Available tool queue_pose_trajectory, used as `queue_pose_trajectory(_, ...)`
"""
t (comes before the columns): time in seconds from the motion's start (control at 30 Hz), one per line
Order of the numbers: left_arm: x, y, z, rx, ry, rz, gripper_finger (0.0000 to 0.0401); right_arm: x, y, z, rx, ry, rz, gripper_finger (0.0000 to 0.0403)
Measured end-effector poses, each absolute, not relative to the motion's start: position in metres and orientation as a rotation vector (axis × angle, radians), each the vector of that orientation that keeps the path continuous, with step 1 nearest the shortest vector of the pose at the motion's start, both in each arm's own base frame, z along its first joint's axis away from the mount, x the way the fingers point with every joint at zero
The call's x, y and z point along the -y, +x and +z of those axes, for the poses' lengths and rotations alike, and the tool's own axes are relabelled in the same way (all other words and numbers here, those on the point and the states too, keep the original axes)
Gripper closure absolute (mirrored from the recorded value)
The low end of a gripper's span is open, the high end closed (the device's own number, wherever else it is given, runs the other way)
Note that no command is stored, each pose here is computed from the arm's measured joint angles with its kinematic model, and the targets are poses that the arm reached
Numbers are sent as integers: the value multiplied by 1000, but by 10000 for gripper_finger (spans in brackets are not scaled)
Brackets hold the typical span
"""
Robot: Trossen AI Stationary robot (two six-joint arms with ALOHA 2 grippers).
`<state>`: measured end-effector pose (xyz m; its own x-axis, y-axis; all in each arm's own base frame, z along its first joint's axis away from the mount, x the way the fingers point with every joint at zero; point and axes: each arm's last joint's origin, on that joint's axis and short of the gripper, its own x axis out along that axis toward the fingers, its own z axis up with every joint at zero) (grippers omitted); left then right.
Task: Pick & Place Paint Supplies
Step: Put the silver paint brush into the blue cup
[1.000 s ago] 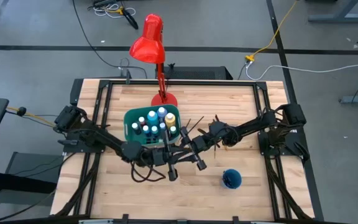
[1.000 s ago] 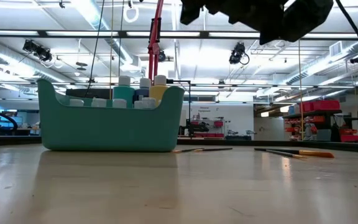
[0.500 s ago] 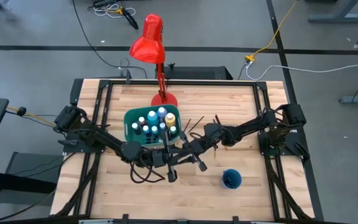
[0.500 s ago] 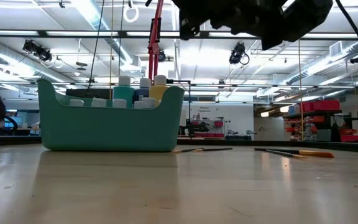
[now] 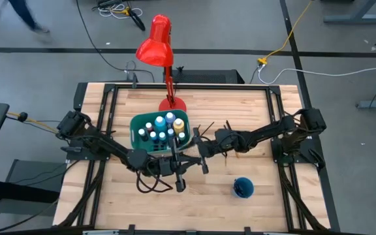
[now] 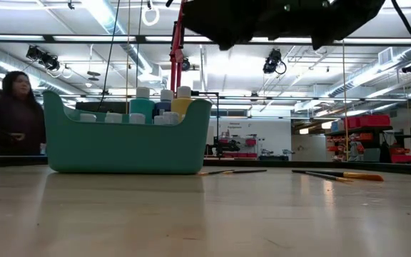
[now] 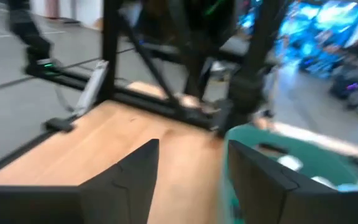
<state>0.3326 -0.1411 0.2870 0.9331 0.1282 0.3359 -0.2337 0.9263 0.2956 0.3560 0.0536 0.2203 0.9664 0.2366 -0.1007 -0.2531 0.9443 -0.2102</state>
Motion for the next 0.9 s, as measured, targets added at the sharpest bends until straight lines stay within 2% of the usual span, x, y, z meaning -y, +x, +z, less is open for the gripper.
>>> queue_pose_trajectory(0.17,142,332,287,321,339,188,400,-54,352,232,-33,-261,188,197)
queue_pose_trajectory(0.4,142,332,287,317,358,197,400,-61,350,238,36,-266,301,208)
queue_pose_trajectory(0.73,142,332,287,318,357,195,399,-64,349,251,172,-268,298,210)
queue_pose_trajectory(0.9,142,332,287,323,357,184,400,-64,349,251,170,-276,298,239)
